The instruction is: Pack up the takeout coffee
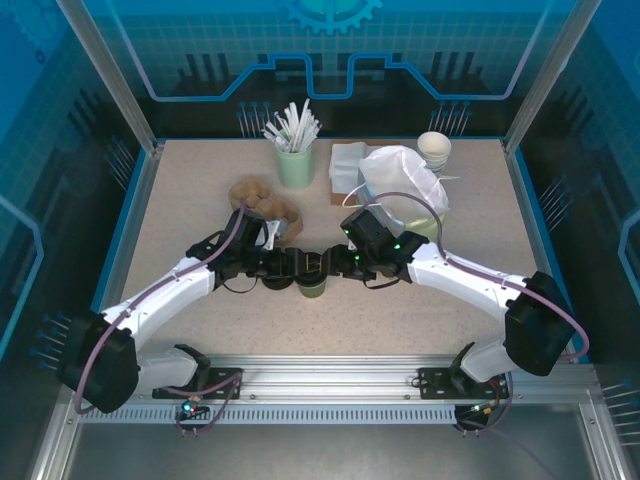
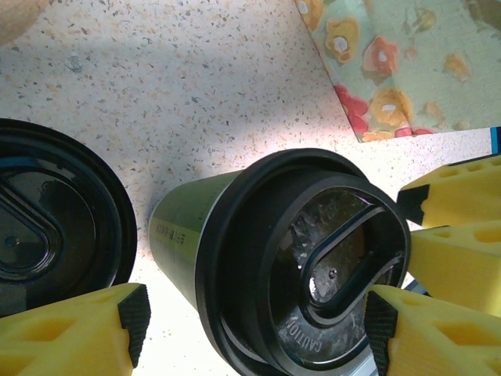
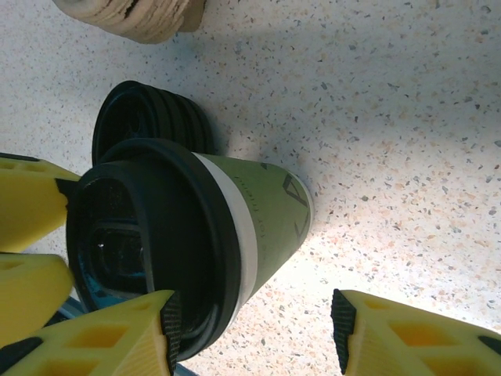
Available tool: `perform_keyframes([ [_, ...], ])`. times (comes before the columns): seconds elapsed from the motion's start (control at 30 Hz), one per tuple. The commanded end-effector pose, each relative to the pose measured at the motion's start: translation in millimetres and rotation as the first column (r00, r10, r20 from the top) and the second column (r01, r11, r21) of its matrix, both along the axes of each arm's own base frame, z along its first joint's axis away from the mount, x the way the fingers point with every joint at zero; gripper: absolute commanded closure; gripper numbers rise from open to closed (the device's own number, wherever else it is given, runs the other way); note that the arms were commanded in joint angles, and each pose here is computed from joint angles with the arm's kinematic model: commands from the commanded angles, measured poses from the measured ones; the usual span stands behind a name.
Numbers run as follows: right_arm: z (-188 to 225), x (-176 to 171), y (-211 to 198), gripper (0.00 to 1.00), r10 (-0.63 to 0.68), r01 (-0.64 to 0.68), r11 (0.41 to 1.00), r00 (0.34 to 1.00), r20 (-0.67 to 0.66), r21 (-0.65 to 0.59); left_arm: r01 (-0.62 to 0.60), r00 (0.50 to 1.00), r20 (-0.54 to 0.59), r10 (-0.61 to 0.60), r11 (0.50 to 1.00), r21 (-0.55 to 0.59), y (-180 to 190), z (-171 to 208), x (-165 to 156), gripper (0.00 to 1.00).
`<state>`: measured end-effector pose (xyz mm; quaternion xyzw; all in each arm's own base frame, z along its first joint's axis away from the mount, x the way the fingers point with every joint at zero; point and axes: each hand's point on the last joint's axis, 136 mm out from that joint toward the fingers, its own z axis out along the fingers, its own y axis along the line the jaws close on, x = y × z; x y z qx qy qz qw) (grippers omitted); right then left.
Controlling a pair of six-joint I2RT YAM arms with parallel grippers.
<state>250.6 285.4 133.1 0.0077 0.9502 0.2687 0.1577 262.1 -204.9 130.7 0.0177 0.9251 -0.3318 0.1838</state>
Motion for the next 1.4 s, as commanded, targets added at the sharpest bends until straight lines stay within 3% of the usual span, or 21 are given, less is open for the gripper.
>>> perform_keyframes([
  [0.0,14.5,1.3,1.3,0.44,0.006,-0.006,1.0,1.0,0.014,0.018,0.016,1.0,-0.02,-0.016,1.0,-0.009,-1.5,-8.0,-1.1,0.29],
  [0.57,13.9,10.7,15.6,0.44,0.031,-0.031,0.999,0.999,0.013,0.019,0.033,0.998,-0.049,-0.033,0.999,0.003,-2.2,-17.6,-3.2,0.33],
  [1.37,-15.1,1.9,-3.5,0.56,0.001,-0.003,0.998,1.0,-0.022,-0.062,0.033,0.998,-0.061,-0.032,0.999,0.011,2.1,-20.0,-11.3,0.34],
])
